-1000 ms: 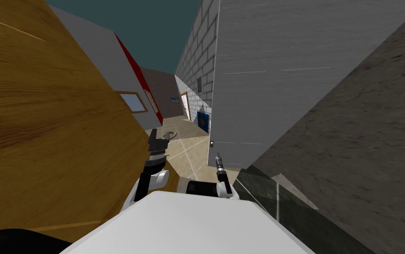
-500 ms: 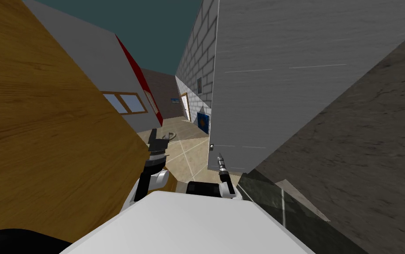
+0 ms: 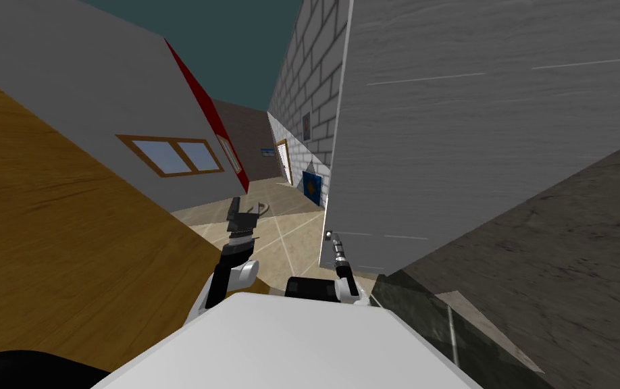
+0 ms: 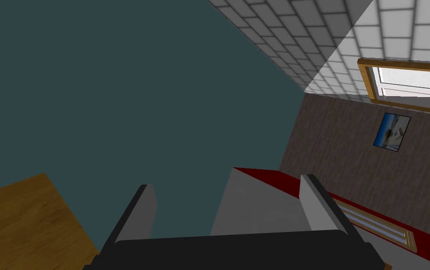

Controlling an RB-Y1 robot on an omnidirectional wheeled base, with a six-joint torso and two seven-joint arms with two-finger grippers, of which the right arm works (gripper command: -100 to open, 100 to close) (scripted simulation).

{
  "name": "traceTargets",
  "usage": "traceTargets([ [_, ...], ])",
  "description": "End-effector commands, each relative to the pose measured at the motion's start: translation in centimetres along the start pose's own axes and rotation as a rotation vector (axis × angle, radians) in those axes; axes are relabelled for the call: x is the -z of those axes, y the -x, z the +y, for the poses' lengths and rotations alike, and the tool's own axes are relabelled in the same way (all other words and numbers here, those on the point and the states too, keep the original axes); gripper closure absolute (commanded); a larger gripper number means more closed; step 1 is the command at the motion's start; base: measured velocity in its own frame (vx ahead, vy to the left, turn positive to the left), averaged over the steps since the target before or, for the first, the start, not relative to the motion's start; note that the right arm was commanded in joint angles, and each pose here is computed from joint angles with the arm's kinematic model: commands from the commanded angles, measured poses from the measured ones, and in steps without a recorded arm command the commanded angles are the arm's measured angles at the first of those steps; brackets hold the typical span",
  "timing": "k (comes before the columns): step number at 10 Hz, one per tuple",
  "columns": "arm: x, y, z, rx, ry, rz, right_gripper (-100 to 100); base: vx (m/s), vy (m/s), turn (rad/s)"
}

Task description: Push the door open

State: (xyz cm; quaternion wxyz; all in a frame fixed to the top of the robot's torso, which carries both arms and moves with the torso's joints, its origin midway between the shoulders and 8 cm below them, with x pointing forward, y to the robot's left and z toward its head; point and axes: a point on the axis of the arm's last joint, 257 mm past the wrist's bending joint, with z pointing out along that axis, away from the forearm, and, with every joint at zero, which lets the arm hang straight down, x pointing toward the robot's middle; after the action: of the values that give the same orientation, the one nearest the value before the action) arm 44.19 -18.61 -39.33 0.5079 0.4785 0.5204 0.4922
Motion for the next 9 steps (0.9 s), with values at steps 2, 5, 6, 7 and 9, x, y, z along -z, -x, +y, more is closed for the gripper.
traceTargets([
  [2,-0.14,-1.82,0.27,-0.043,0.002,-0.007,-100,0.173,0.092,0.006],
  [5,0.06,-1.19,0.03,-0.030,0.000,-0.008,100,0.009,0.005,0.003],
  [6,0.06,-1.19,0.03,-0.030,0.000,-0.008,100,-0.016,-0.010,0.009],
  [7,0.06,-1.19,0.03,-0.030,0.000,-0.008,100,-0.009,-0.003,0.001],
  [9,0.06,-1.19,0.03,-0.030,0.000,-0.008,100,0.000,0.000,0.000],
])
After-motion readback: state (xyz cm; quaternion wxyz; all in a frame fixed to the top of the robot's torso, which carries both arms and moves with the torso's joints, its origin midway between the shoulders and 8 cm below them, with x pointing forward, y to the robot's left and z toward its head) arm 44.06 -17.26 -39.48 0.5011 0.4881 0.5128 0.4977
